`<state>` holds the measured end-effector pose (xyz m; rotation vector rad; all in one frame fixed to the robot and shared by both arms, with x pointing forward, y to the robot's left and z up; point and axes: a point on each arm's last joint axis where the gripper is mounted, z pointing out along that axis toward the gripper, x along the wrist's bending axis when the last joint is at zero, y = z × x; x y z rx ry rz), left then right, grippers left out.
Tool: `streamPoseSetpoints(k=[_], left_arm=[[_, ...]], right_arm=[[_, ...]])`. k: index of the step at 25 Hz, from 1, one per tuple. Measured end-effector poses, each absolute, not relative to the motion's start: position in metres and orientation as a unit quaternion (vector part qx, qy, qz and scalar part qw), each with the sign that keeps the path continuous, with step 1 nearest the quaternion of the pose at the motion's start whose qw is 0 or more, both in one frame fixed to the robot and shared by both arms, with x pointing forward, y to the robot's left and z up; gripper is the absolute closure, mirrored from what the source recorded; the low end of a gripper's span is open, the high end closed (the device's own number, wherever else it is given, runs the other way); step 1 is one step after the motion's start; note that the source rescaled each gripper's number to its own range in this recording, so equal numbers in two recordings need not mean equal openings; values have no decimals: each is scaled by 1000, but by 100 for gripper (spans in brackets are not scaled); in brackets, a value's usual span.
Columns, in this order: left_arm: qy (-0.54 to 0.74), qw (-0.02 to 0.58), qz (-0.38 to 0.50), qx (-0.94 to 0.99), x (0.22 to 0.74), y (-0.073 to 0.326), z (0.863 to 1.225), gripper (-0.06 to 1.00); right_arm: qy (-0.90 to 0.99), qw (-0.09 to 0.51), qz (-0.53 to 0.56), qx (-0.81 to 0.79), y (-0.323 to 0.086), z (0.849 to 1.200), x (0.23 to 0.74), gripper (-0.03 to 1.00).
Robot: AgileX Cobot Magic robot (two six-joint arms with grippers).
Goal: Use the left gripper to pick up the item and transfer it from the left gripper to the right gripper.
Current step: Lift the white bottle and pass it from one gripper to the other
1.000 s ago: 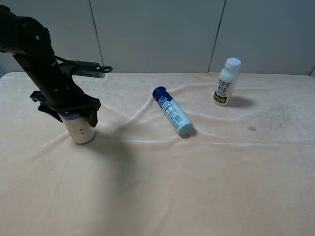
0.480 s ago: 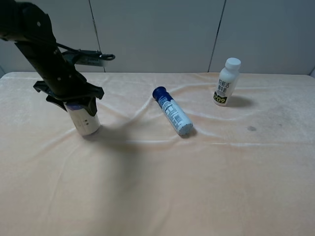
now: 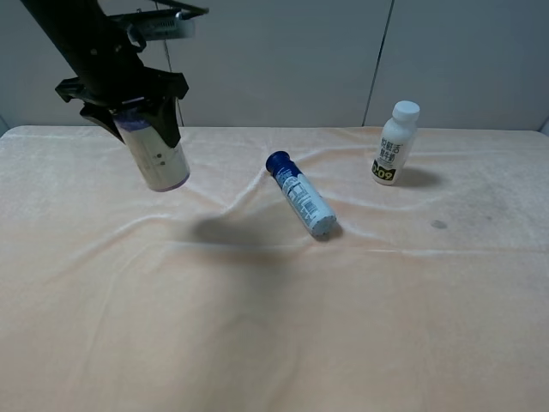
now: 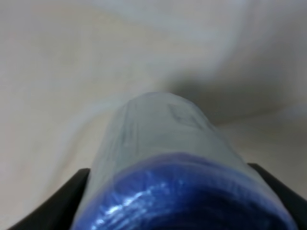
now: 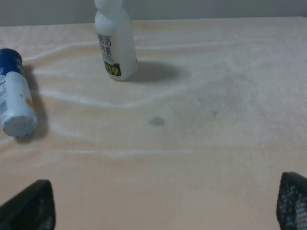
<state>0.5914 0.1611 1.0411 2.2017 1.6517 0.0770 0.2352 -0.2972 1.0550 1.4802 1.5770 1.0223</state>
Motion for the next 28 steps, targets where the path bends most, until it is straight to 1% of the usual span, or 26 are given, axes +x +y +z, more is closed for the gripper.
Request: streamPoseSetpoints(k=[3,6,10,12,15,19,23,28], left_arm=[[575,229,-12,785,589,152,1045,94],[562,262,-47,783,587,143,1048,94],[543,303,-83,779,584,133,1053,94],[527,318,-97,782,581,123,1055,94],[497,329,-102,796,572,104,1057,94],[456,336,-106,818,556,75,1058,94],[422,347,-112,830,539,48,1059,94],[400,365,-126,831,524,26,1062,94]], right_arm=[[610,370,404,572,-297,1060,232,-3],[605,375,413,568,-297,1077,231,-3],[625,354,399,570,-294,1098,247,-3],[650,336,382,564,-291,1103,262,-3],[696,296,362,545,-284,1103,286,-3],[735,251,372,508,-271,1101,314,-3],[772,231,375,459,-259,1098,334,-3],[803,216,385,400,-242,1095,345,-3]])
